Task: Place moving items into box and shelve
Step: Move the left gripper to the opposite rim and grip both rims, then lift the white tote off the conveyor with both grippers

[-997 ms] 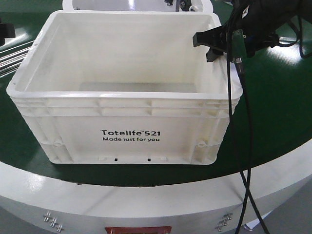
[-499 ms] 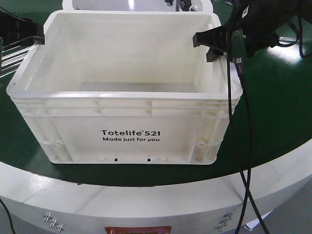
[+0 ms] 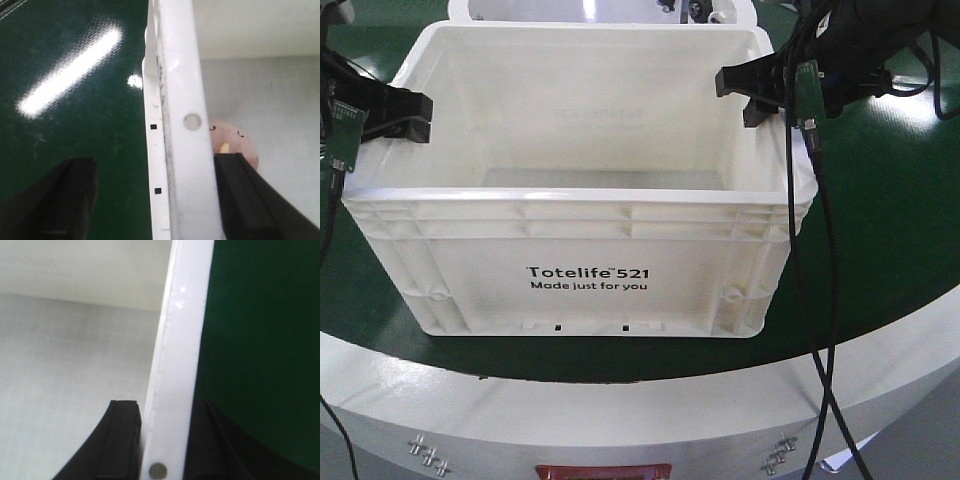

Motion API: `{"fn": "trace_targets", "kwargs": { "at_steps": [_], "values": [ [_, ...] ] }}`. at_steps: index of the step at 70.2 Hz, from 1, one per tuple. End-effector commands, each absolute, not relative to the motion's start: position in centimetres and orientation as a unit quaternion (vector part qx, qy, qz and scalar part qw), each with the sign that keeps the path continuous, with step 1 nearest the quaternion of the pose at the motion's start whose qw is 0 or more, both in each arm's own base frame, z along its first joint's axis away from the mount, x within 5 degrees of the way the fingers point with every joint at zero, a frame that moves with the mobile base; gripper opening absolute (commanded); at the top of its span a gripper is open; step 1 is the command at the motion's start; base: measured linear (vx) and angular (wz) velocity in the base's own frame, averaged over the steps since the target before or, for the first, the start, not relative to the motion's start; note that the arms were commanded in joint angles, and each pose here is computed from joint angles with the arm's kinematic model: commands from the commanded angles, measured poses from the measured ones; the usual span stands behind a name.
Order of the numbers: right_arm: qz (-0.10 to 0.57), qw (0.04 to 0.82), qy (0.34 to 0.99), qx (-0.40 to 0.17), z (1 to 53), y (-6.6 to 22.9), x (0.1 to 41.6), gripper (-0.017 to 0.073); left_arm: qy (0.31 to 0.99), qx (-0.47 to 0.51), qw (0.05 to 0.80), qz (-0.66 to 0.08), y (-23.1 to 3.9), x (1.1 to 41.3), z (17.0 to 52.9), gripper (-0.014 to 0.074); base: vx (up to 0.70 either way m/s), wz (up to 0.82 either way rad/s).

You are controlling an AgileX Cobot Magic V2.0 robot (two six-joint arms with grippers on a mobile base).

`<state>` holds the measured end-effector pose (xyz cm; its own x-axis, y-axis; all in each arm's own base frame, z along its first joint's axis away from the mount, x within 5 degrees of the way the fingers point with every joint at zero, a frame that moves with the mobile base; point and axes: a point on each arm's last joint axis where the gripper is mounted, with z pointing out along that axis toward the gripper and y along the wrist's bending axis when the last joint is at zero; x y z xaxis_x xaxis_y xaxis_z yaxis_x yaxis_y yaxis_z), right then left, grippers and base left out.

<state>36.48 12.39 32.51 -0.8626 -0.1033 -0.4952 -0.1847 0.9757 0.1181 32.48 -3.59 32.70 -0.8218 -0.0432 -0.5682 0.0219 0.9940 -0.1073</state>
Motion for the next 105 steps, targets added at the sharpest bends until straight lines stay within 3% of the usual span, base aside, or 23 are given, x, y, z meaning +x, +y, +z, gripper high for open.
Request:
{"fn": "trace_targets", "kwargs": {
  "at_steps": [1,6,19,49,74,105],
  "values": [
    [0.099,0.297,0.946,-0.084,34.2,12.7,36.6,-0.0012,0.938,-0.006,0.341,-0.061,-3.6,32.3,34.9,0.0463,0.0,0.0],
    [0.1,0.297,0.946,-0.084,34.2,12.7,36.6,-0.0012,0.94,-0.005,0.335,-0.061,-3.6,32.3,34.8,0.0356,0.0,0.0],
    [0.1,0.297,0.946,-0.083,34.2,12.7,36.6,-0.0012,0.94,-0.005,0.335,-0.061,-3.6,32.3,34.8,-0.003,0.0,0.0],
    [0.096,0.303,0.943,-0.101,34.6,12.7,36.4,-0.0012,0.934,-0.009,0.349,-0.072,-3.7,32.1,35.4,-0.0029,0.0,0.0],
    [0.117,0.339,0.927,-0.109,39.7,12.7,35.2,-0.0012,0.919,0.003,0.383,-0.093,-4.0,31.0,37.3,-0.0026,0.0,0.0],
    [0.124,0.331,0.928,-0.12,43.0,12.6,33.5,-0.0012,0.91,0.012,0.4,-0.113,-4.2,29.5,42.2,-0.0026,0.0,0.0]
  ]
}}
